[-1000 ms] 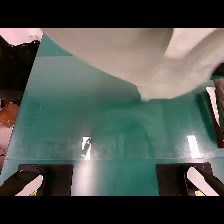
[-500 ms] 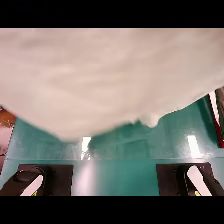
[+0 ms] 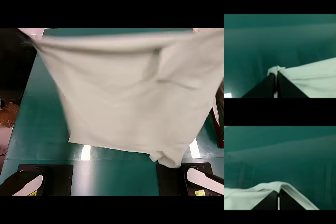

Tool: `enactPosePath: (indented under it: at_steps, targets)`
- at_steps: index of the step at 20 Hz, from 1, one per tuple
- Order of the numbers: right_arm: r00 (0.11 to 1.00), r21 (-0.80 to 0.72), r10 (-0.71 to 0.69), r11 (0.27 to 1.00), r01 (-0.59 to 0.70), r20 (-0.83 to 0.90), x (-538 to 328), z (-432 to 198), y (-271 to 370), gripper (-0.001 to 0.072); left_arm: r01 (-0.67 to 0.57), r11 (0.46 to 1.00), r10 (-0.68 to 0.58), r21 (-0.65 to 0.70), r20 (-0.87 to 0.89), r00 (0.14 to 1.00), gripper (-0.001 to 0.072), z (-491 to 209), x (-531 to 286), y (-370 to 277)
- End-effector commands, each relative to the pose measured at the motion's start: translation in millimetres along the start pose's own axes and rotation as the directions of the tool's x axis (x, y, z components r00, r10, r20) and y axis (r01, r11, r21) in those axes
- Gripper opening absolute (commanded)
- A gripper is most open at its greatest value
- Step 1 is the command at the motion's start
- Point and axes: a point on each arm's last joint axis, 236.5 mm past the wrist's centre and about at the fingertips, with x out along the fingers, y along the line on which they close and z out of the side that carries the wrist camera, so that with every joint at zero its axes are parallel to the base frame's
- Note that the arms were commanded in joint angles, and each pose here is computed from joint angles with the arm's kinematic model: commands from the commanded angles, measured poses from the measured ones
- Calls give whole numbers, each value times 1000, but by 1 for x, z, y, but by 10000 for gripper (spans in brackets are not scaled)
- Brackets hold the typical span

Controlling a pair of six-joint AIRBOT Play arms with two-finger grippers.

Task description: Fold the shirts.

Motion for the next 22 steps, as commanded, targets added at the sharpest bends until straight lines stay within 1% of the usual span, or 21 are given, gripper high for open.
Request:
enactPosePath:
  at_steps: [1,2,4,7,9,11,13,15,17,19,22]
  targets:
    - [949,-41,-168,986,163,-268,118,-55,-51,15,-74,996,58,-51,-268,962,25,-77,102,45]
    - [944,-64,-201,980,190,-262,144,-55,-60,15,-93,994,74,-52,-283,956,24,-84,126,56]
    - [942,-97,-246,969,229,-228,186,-49,-77,15,-100,995,89,-30,-252,964,24,-83,165,71]
    - [951,-98,-263,963,250,-162,228,-37,-96,15,-115,993,110,-41,-116,987,25,-59,201,85]
    - [958,-90,-265,962,256,-111,245,-26,-106,14,-120,992,120,-46,2,993,25,-35,211,90]
    - [954,-101,-295,952,290,-45,249,-11,-116,14,-123,991,128,-51,107,986,24,-12,215,94]
    - [944,-125,-330,936,328,3,246,0,-127,14,-126,991,132,-52,149,980,24,-3,217,96]
    - [937,-117,-350,930,348,2,242,2,-139,15,-129,990,135,-53,137,981,25,-8,224,99]
    - [929,-99,-369,925,366,-23,235,-1,-153,14,-132,990,136,-55,86,987,25,-23,233,101]
    - [914,-105,-393,918,383,-102,230,-19,-168,14,-135,989,136,-54,6,991,25,-46,241,104]
    - [874,-109,-412,911,397,-256,230,-65,-188,14,-125,992,120,-23,-152,981,25,-88,251,104]
